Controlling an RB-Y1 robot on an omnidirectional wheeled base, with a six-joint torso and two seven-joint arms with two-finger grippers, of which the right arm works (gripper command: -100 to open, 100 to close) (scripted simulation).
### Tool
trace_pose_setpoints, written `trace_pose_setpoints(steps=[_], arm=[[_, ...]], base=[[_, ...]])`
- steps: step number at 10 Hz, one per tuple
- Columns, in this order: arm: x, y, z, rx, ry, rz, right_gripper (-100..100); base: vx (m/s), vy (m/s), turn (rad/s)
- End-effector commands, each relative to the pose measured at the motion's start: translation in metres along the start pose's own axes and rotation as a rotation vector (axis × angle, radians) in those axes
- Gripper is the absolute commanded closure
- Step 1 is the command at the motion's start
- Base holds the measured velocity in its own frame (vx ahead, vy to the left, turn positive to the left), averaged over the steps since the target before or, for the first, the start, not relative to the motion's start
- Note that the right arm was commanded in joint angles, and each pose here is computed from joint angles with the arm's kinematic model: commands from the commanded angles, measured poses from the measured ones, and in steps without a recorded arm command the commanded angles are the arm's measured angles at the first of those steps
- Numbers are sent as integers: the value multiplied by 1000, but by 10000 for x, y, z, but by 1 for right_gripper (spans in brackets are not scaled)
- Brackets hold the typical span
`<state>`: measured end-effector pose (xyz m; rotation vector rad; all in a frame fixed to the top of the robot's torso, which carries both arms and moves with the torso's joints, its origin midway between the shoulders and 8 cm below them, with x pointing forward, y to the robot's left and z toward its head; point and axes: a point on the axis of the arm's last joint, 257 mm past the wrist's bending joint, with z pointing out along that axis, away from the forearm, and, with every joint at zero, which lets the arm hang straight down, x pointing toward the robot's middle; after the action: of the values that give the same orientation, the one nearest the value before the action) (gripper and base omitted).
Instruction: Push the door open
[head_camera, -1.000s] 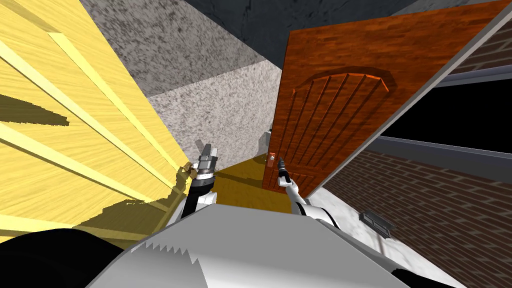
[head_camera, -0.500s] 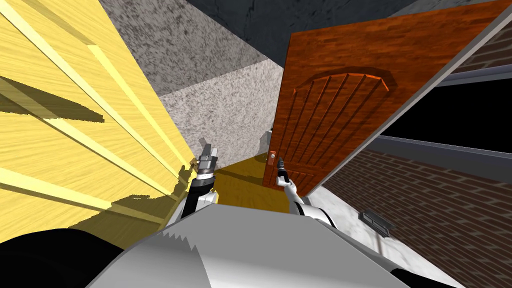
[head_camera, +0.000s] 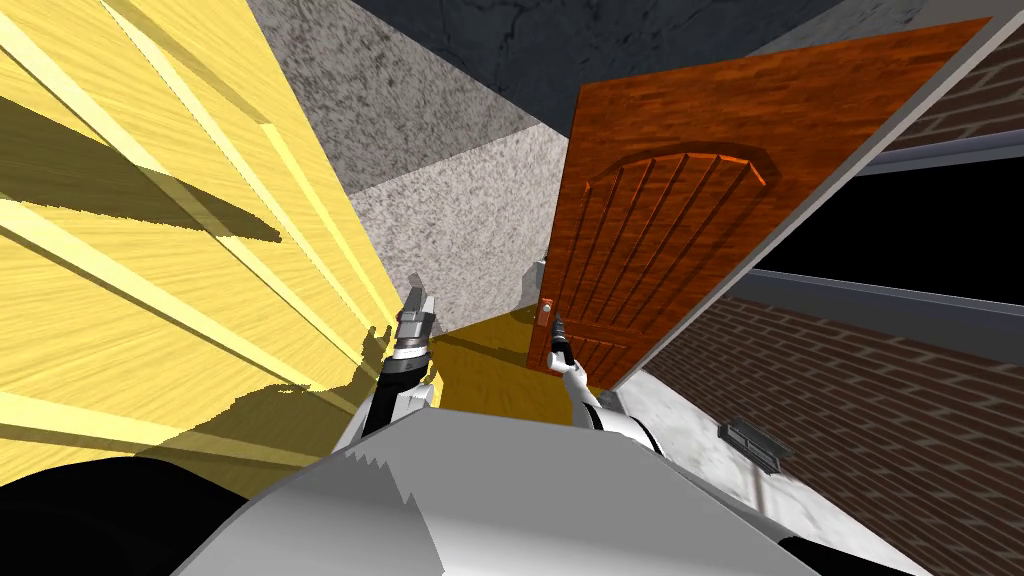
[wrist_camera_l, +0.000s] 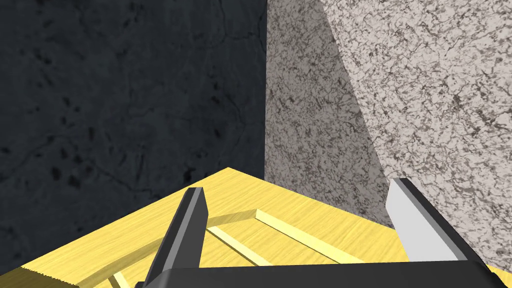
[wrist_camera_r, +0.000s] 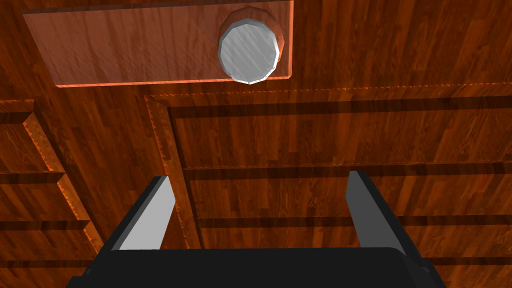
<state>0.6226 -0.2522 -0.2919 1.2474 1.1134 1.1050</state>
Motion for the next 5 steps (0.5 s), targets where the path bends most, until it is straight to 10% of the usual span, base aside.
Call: trace_pose_setpoints(steps=[1,5], arm=[[97,-23,-24,7,-5,8,-100],[-168,22,20,-5,-30,-26,-100]], base=[[-117,48,43],[43,5,23]])
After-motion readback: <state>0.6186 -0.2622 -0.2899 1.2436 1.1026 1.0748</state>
